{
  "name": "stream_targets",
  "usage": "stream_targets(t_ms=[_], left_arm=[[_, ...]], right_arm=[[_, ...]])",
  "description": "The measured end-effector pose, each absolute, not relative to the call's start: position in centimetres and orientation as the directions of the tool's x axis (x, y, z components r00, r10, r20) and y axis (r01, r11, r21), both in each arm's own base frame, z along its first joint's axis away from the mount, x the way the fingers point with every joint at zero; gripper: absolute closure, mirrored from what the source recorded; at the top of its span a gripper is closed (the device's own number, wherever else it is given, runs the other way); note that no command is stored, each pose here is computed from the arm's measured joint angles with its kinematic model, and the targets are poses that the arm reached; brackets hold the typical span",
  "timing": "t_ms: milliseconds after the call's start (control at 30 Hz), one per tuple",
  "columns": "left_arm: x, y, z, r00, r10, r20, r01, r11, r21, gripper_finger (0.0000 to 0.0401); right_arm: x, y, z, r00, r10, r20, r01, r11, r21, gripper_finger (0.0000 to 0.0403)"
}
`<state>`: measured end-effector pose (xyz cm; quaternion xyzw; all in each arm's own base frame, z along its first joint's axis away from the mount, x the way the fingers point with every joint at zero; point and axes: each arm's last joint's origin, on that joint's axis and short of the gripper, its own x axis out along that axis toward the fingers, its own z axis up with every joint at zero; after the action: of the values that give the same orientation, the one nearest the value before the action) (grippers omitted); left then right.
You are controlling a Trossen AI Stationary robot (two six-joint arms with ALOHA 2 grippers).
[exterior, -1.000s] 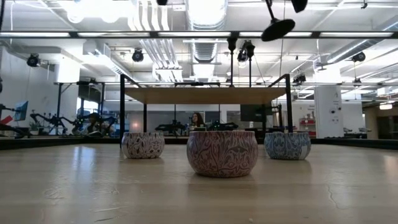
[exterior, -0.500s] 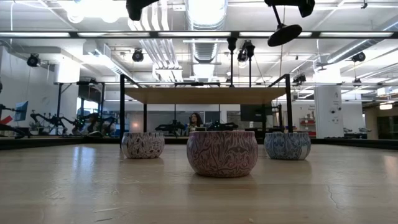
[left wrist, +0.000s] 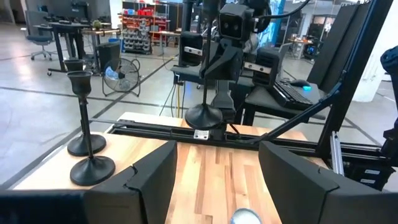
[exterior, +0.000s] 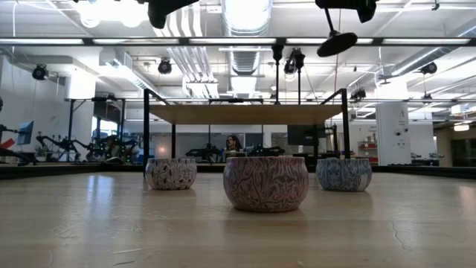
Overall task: Pick & Place candle stick holders
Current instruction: Put the black candle holder on the shelf
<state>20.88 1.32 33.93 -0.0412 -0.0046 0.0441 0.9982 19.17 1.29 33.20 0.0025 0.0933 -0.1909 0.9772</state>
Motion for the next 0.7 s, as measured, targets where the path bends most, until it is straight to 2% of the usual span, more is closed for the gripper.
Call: stream_targets(t_ms=[167, 367, 533, 700], left_arm=[[20.9, 1.4, 33.9, 0.995, 0.104, 0.005, -0.103, 0.991, -0.082, 0.0167], [20.9, 1.4, 33.9, 0.995, 0.104, 0.005, -0.103, 0.991, -0.082, 0.0167], [20.9, 1.4, 33.9, 0.995, 0.104, 0.005, -0.104, 0.991, -0.082, 0.0167], [20.9, 1.4, 33.9, 0.994, 0.105, 0.005, -0.104, 0.991, -0.082, 0.0167]], right_arm=[[19.1, 1.2, 32.5, 0.929, -0.368, -0.036, 0.367, 0.930, -0.028, 0.0392], [18.5, 0.6, 30.3, 0.917, -0.396, -0.054, 0.394, 0.918, -0.040, 0.0392], [18.3, -0.3, 30.2, 0.913, -0.407, 0.038, 0.408, 0.912, -0.029, 0.0392], [18.4, -0.7, 30.1, 0.909, -0.415, 0.033, 0.416, 0.909, -0.033, 0.0392]])
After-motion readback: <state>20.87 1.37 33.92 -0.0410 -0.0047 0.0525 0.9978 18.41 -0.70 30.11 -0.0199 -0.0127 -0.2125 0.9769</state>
